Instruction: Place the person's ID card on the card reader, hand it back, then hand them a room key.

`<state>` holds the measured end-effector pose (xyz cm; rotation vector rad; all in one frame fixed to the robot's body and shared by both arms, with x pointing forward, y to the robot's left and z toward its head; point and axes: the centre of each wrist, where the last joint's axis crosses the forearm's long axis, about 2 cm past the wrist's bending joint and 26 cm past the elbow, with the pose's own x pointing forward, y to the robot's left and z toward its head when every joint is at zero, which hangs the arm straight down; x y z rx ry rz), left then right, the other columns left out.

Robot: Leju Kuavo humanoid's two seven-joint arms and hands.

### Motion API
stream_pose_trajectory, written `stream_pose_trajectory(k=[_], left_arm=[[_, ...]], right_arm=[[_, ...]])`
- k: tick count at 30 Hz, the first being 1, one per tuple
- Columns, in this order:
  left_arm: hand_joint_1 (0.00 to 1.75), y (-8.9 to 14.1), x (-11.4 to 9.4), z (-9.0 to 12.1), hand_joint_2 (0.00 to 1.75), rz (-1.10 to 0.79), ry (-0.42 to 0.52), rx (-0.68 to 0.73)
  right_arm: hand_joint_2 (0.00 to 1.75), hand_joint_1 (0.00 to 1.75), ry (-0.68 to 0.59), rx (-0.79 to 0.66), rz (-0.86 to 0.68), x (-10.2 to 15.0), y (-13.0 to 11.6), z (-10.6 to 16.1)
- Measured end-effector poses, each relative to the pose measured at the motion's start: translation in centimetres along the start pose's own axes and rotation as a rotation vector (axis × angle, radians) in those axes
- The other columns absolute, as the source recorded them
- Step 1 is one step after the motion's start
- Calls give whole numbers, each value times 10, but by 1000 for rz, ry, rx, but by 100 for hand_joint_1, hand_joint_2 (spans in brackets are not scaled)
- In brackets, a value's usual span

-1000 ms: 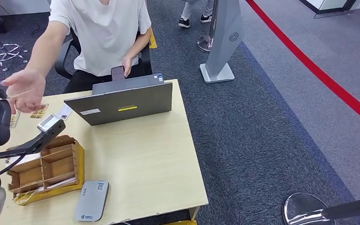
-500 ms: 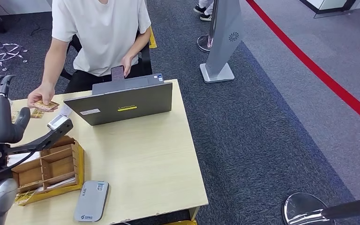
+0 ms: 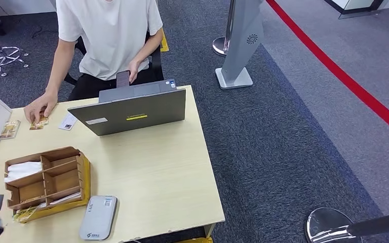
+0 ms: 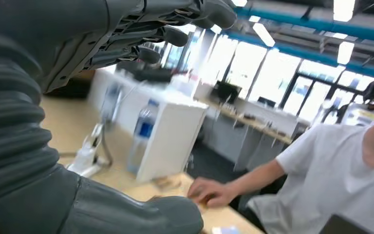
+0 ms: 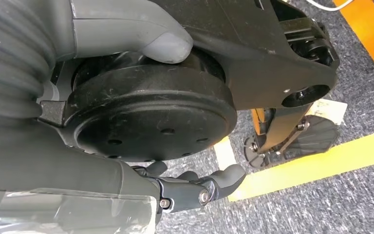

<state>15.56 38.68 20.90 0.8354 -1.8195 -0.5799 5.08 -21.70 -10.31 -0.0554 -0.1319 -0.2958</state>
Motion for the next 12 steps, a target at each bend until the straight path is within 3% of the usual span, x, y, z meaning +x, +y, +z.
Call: stream_pose_trajectory(k=[3, 6, 10, 12], left_arm=[[0, 35, -31, 23, 175, 223, 176, 34], [0, 56, -65, 70, 175, 423, 454, 136], [0, 39, -87, 138, 175, 624, 819, 324], [0, 26, -92, 161, 175, 670, 977, 388]], right_arm=[[175, 0, 2, -7, -25, -1, -1, 0], [175, 0, 6, -8, -53, -2, -3, -1], [175, 0, 14, -9, -80, -3, -6, -1], [175, 0, 18, -11, -88, -3, -6, -1]])
